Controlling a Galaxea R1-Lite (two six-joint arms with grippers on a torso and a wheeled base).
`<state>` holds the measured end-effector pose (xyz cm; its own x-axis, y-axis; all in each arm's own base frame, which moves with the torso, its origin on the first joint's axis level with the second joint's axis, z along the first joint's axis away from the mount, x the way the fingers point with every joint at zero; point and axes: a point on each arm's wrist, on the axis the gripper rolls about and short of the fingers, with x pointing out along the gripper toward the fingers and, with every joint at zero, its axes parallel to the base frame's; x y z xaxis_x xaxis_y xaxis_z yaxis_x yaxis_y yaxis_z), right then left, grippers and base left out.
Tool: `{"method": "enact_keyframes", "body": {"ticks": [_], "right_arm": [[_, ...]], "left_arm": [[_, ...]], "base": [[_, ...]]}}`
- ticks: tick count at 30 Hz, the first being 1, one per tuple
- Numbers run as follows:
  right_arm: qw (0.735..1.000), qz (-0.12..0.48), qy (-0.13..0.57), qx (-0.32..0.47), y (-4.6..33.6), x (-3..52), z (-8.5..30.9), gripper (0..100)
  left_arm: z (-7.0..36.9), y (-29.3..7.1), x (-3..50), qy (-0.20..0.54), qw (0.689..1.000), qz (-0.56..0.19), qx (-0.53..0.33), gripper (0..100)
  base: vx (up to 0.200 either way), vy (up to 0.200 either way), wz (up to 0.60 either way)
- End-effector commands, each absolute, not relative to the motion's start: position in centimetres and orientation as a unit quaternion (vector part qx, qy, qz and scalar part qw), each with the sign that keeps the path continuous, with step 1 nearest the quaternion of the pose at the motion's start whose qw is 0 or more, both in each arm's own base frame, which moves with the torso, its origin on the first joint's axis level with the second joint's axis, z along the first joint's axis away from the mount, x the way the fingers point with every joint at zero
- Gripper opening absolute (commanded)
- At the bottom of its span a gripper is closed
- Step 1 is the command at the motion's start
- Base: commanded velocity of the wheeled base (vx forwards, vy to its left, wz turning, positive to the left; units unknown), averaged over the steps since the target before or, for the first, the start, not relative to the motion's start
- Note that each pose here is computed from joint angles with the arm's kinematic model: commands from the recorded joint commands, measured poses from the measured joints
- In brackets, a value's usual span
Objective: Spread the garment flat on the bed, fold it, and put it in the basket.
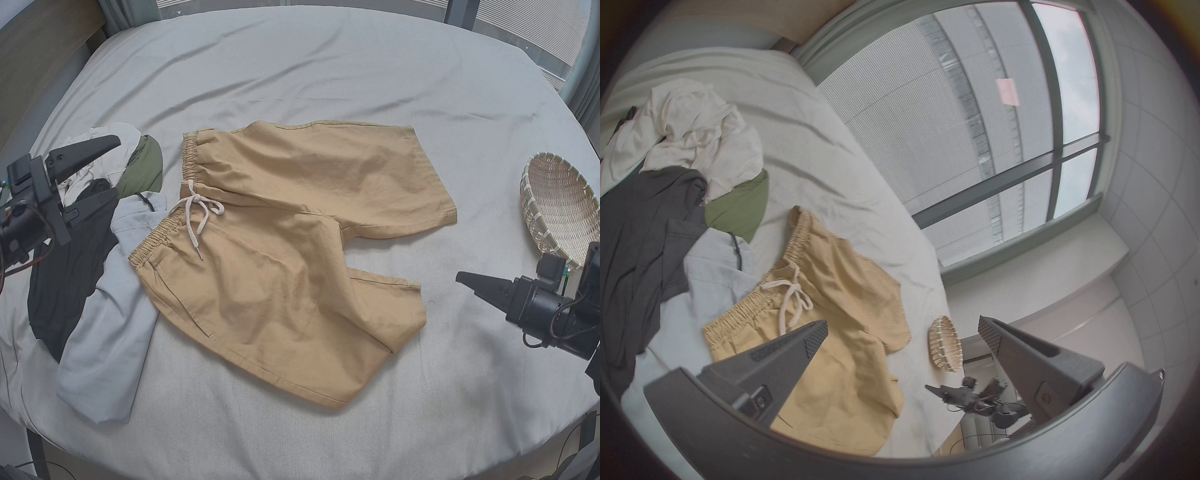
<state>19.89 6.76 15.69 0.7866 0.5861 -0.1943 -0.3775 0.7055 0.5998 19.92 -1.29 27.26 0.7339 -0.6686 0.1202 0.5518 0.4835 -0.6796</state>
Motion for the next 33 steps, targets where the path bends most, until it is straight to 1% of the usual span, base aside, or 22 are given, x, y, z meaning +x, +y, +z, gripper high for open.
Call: {"method": "enact_keyframes", "body": {"ticks": [1,3,7,11,15,24,31,33], "right_arm": [[0.892,0.266,0.246,0.269,8.2,20.6,13.3,100],[0.893,0.272,0.243,0.263,8.9,20.8,13.4,100],[0.899,0.255,0.241,0.263,9.7,22.1,13.3,100],[0.902,0.253,0.232,0.263,10.1,23.1,12.6,100],[0.903,0.26,0.215,0.264,10.4,23.8,12.3,100],[0.903,0.26,0.218,0.264,10.9,24.9,11.8,100],[0.904,0.262,0.22,0.258,12.2,25.4,11.4,100],[0.904,0.268,0.211,0.257,12.6,25.7,11.3,100]], "left_arm": [[26.5,-1.9,16.8,0.069,0.845,-0.384,-0.365,100],[26.3,-1.9,16.6,0.07,0.845,-0.383,-0.366,100],[26.5,-1.9,15.6,0.061,0.845,-0.388,-0.364,100],[26.7,-1.8,15.0,0.054,0.845,-0.391,-0.361,100],[26.8,-1.8,14.9,0.051,0.845,-0.392,-0.359,100],[26.7,-1.9,15.0,0.054,0.844,-0.392,-0.361,100],[26.7,-1.9,14.8,0.053,0.844,-0.393,-0.36,100],[26.8,-1.9,14.7,0.051,0.844,-0.394,-0.359,100]], "base": [[0.0,0.0,0.0],[0.0,0.0,0.0],[0.0,0.0,0.0],[0.0,0.0,0.0],[0.0,0.0,0.0],[0.0,0.0,0.0],[0.0,0.0,0.0],[0.0,0.0,0.0]]}}
